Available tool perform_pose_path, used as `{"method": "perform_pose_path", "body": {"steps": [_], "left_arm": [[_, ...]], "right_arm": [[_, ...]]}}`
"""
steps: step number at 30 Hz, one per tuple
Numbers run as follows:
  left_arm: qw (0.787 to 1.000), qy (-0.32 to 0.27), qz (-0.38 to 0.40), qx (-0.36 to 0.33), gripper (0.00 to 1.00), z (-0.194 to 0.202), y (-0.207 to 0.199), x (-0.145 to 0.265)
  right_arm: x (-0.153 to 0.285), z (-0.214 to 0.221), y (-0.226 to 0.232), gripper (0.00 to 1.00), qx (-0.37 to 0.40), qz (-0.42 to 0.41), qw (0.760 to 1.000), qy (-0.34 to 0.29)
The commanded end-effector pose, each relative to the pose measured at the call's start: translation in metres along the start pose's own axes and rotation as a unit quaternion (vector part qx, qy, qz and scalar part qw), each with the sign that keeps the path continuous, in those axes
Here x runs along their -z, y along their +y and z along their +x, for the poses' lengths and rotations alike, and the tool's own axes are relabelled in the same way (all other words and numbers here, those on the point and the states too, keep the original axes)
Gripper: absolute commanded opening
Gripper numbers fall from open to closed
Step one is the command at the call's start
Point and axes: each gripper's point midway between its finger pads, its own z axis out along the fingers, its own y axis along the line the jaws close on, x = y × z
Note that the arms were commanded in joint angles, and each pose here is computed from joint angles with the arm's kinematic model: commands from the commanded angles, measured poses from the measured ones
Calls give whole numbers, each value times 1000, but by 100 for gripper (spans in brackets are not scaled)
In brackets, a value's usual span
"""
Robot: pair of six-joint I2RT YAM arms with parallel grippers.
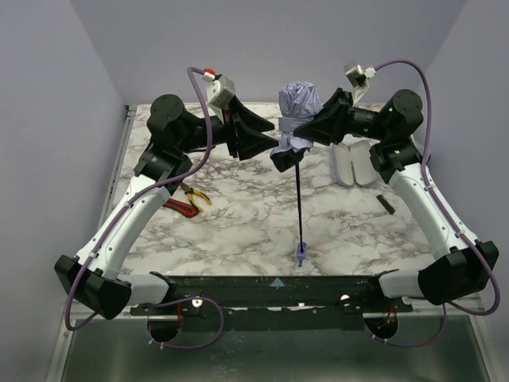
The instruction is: Open the umbrella
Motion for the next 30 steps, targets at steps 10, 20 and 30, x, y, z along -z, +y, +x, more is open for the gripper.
{"method": "perform_pose_path", "body": {"steps": [10, 20, 30], "left_arm": [[999, 4, -42, 12, 48, 5, 17, -14], [1000, 15, 0, 21, 17, 14, -7, -24], [992, 32, -119, 42, 21, 29, 36, -22]], "right_arm": [[-3, -2, 16, 0, 56, 6, 998, -1], [-7, 3, -4, 0, 93, 79, 993, 5], [-5, -1, 7, 0, 110, 71, 991, -2]]}}
